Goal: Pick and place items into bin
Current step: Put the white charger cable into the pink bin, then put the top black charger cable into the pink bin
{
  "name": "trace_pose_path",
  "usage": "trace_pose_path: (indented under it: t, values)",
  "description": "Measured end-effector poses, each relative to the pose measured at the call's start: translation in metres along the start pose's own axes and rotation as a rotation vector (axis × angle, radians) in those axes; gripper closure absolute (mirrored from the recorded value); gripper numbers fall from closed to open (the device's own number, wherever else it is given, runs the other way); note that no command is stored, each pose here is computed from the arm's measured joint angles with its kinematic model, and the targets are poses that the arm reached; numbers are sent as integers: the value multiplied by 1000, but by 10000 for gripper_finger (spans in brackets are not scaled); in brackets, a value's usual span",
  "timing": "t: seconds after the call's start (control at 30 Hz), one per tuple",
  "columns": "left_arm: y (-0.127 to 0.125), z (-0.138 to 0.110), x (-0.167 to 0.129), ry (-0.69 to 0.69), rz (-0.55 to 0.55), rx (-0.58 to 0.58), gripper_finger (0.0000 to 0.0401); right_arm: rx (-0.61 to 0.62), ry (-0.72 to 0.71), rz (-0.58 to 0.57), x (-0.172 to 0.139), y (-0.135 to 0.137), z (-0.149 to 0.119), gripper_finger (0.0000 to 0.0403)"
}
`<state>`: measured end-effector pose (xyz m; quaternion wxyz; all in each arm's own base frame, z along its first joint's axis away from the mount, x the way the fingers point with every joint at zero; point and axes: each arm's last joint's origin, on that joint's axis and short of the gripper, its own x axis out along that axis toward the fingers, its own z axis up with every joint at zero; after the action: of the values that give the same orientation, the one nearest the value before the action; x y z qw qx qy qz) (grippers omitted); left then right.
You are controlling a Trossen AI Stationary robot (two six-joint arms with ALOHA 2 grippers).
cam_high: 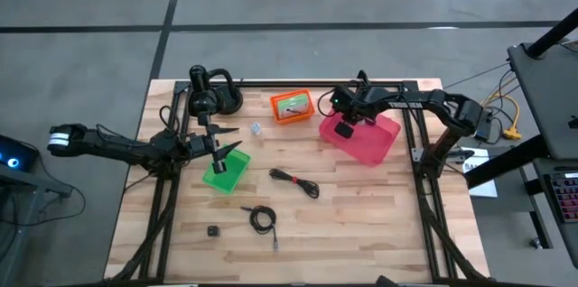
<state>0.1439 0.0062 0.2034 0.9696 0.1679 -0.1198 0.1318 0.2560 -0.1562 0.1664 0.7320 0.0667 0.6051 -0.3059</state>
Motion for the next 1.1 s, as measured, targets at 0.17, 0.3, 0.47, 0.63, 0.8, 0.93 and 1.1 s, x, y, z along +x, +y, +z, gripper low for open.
trace_pose_path:
  t: [0.17, 0.3, 0.47, 0.63, 0.8, 0.93, 1.1]
  values:
    - [0, 0, 0, 1, 0, 0, 239, 3, -3, 29, 2, -2, 0, 378]
    - [0, 0, 0, 0, 0, 0, 239, -1, 6, 31, 3, -1, -3, 378]
    - [0, 0, 0, 0, 0, 0, 239, -3, 8, 30, 4, -1, -3, 378]
    - [0, 0, 0, 1, 0, 0, 239, 1, 8, 29, 4, -1, -3, 373]
    - [0, 0, 0, 1, 0, 0, 239, 24, 5, 26, 4, -1, -3, 345]
    - [0, 0, 0, 1, 0, 0, 239, 48, 4, 22, 4, -1, -3, 325]
    - [0, 0, 0, 0, 0, 0, 239, 51, 3, 17, 4, -1, -3, 313]
